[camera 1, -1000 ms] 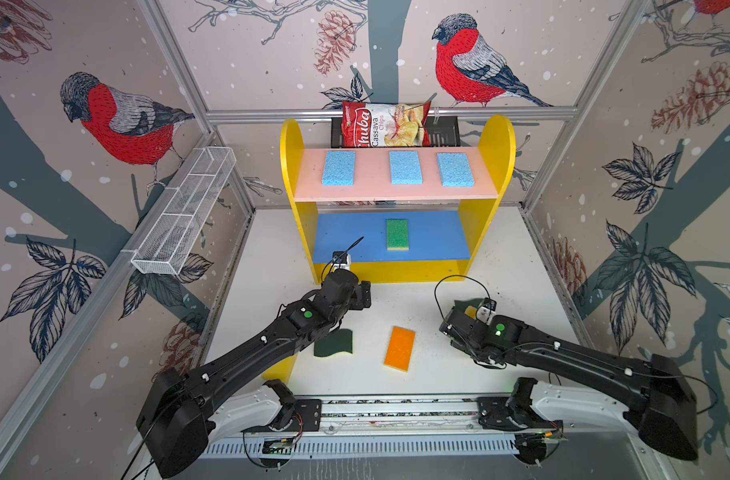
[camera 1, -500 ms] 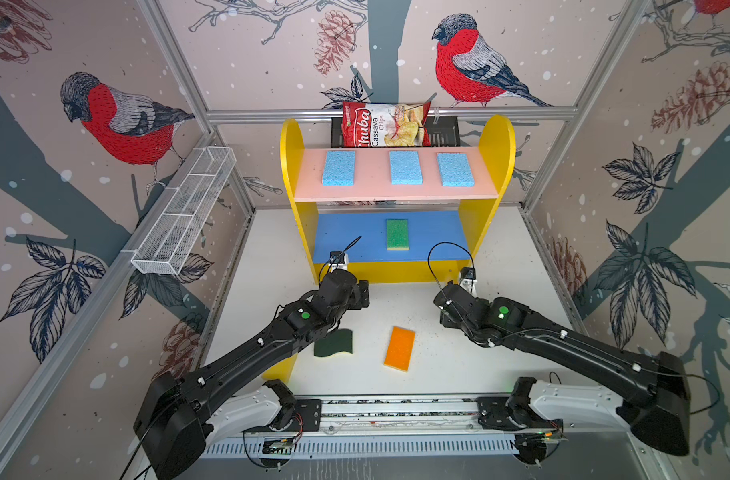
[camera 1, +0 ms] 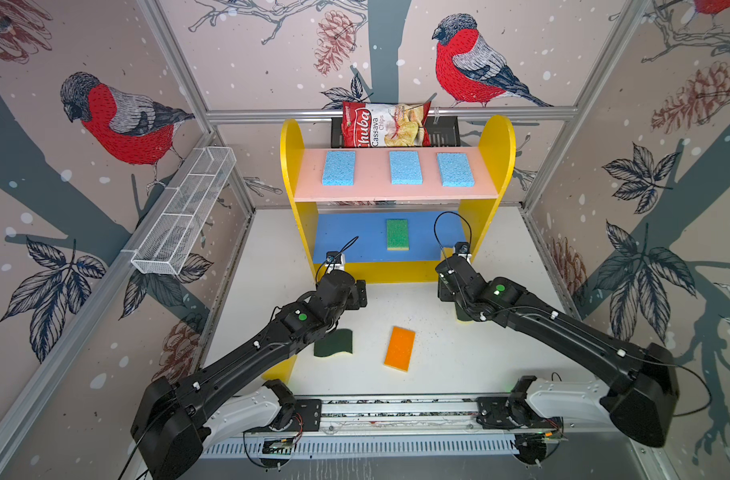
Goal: Place and organize the cleaning sponges onto the shelf
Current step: 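Lift the yellow sponge with the right gripper toward the blue lower shelf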
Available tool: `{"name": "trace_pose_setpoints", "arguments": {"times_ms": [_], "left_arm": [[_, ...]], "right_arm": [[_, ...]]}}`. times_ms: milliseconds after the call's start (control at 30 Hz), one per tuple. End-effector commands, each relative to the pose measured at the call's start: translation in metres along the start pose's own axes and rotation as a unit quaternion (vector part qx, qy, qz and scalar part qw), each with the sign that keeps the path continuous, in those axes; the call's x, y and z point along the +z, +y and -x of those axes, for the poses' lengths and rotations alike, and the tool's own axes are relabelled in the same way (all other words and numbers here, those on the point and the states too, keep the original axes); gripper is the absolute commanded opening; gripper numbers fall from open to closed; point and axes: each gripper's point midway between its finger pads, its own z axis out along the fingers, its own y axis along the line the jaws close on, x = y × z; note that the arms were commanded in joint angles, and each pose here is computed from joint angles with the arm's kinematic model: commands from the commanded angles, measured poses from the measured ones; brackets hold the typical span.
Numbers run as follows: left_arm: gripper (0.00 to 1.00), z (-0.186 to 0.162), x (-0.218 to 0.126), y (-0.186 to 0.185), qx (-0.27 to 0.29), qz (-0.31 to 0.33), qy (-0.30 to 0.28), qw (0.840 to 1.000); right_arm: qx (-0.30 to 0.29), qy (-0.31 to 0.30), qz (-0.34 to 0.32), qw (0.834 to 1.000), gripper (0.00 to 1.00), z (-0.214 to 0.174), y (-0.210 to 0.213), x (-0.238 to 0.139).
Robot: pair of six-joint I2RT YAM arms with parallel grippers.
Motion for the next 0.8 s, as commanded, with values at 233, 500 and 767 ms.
{"name": "trace_pose_setpoints", "arguments": {"times_ms": [233,500,767], "left_arm": [[0.85,-0.003,-0.002,0.008,0.007,0.013,-0.004,1.0],[0.85,0.001,-0.003,0.008,0.009,0.012,-0.015,1.0],[0.85,0.002,-0.004,0.011,0.011,0.017,-0.021,1.0]], "right_arm": [[-0.028,-0.07,-0.003,0.997,0.62,0.044,0.004,0.012],[-0.035,-0.083,-0.011,0.996,0.61,0.054,0.001,0.023],[-0.047,-0.088,-0.022,0.995,0.6,0.064,0.004,0.036]]}}
